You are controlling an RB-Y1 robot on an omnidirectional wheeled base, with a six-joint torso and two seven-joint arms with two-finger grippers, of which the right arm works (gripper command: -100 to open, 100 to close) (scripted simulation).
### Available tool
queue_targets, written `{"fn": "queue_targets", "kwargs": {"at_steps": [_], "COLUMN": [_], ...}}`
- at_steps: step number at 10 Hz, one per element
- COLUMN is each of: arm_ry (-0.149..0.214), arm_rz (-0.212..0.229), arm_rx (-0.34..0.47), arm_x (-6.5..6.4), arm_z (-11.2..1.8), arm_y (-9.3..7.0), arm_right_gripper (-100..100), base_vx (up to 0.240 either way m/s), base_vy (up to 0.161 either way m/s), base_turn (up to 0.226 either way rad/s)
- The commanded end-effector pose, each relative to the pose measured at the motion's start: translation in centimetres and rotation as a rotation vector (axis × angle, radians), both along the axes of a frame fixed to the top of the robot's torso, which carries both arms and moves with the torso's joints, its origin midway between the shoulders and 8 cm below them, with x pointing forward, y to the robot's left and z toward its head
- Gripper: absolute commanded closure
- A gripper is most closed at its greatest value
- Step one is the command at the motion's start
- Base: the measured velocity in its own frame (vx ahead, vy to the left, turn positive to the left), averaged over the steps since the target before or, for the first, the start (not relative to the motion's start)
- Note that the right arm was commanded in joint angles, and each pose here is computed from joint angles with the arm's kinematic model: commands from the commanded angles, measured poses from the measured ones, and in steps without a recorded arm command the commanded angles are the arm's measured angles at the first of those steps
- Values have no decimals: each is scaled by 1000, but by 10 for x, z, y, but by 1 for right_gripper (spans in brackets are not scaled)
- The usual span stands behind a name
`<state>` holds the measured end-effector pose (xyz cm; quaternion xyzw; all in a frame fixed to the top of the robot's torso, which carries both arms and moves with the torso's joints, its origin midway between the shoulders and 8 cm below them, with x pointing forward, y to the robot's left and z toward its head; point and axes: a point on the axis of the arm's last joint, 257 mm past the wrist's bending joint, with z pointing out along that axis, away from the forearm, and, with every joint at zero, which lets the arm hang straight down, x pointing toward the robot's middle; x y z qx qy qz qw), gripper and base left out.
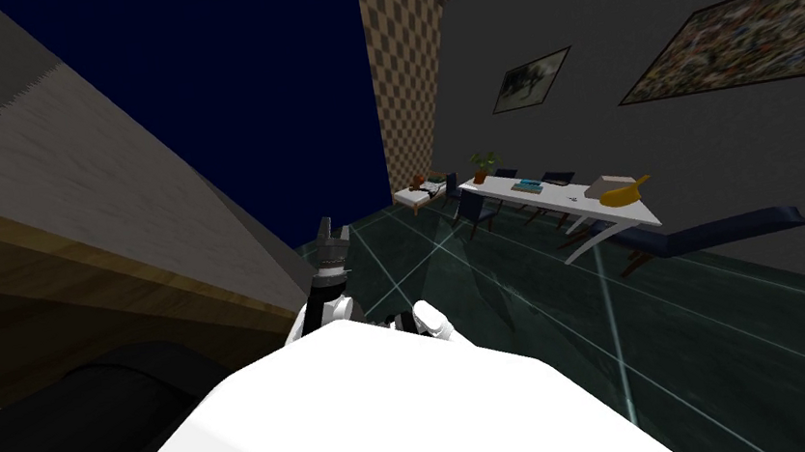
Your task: Push the door open
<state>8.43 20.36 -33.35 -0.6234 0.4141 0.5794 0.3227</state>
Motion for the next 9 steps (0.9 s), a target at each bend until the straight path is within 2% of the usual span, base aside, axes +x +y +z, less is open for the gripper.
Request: {"fn": "queue_targets", "kwargs": {"at_steps": [1, 9], "arm_ry": [1, 2], "arm_rz": [-1, -2], "arm_rx": [-3, -4], "arm_x": [0, 0], "arm_z": [0, -1], "arm_y": [0, 0], "arm_right_gripper": [-100, -100], "base_vx": [-32, -6], "base_vy": [3, 1], "base_turn": [-23, -5]}}
